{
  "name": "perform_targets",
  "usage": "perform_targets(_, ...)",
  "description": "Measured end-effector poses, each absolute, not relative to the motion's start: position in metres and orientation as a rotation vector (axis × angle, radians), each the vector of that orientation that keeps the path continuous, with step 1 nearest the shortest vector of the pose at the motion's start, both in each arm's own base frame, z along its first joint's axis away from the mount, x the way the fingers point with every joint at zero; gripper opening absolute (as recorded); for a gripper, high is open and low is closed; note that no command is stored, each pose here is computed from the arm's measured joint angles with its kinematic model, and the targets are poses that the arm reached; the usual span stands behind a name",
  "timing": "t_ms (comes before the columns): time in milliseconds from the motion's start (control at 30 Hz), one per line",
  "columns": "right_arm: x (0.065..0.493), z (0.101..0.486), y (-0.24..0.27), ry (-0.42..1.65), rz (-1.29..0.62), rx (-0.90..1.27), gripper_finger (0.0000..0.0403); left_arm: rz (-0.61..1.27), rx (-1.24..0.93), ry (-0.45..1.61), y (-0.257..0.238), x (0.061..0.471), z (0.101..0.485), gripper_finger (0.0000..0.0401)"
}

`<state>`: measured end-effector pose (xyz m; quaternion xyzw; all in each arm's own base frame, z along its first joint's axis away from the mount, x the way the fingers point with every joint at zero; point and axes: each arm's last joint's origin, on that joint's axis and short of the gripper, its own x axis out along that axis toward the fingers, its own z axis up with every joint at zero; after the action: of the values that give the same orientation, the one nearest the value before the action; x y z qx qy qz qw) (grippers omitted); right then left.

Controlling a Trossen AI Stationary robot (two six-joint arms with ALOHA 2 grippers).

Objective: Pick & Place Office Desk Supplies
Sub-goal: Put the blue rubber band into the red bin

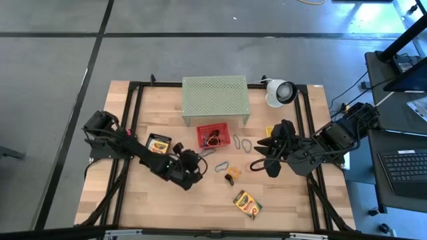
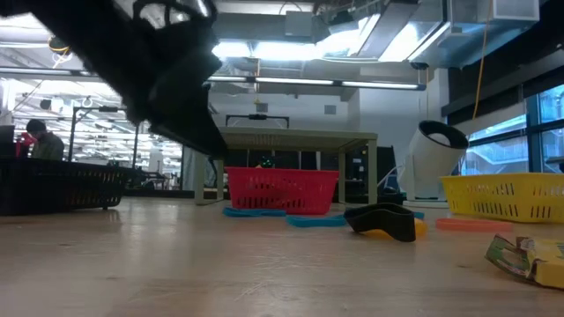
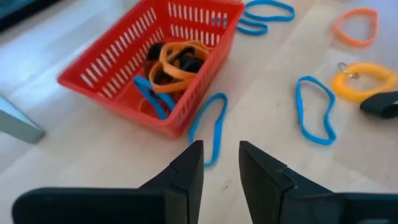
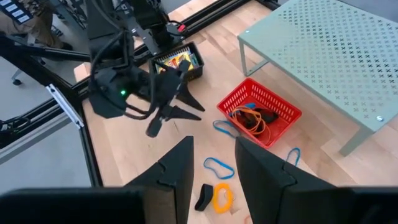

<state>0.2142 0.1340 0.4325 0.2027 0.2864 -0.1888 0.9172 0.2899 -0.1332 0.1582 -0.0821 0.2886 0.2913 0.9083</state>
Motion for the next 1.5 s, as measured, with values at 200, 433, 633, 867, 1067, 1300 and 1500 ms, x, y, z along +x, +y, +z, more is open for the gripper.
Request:
perform_targets(200,0.214,0.432,0.134,0.589,-0.389,0.418,0.0119,0.556,-0.227,0.573,-0.126,0.286,0.142,0.0102)
perform_targets(433,0.214,0.432,0.134,0.589,-0.391,0.433,0.0119,0.559,-0.266,0.591,-0.111,0.281,0.128,0.0107)
perform_targets(633,0.214,0.432,0.134,0.587,-0.395,0.444,0.0119,0.490,-0.340,0.563,-0.099,0.285,0.123,0.0138)
perform_targets(867,0.214,0.432,0.134,0.585,-0.398,0.454,0.0119,0.451,-0.314,0.603,-0.090,0.287,0.121,0.0182)
perform_targets(1067,0.214,0.432,0.134,0.581,-0.403,0.472,0.0119,0.451,-0.304,0.616,-0.085,0.289,0.117,0.0198)
perform_targets(1300,0.214,0.432,0.134,0.581,-0.403,0.472,0.0119,0.417,-0.310,0.634,-0.088,0.294,0.102,0.0199)
perform_targets(1500,0.214,0.432,0.134,0.581,-0.404,0.472,0.0119,0.467,-0.344,0.600,-0.087,0.299,0.096,0.0193)
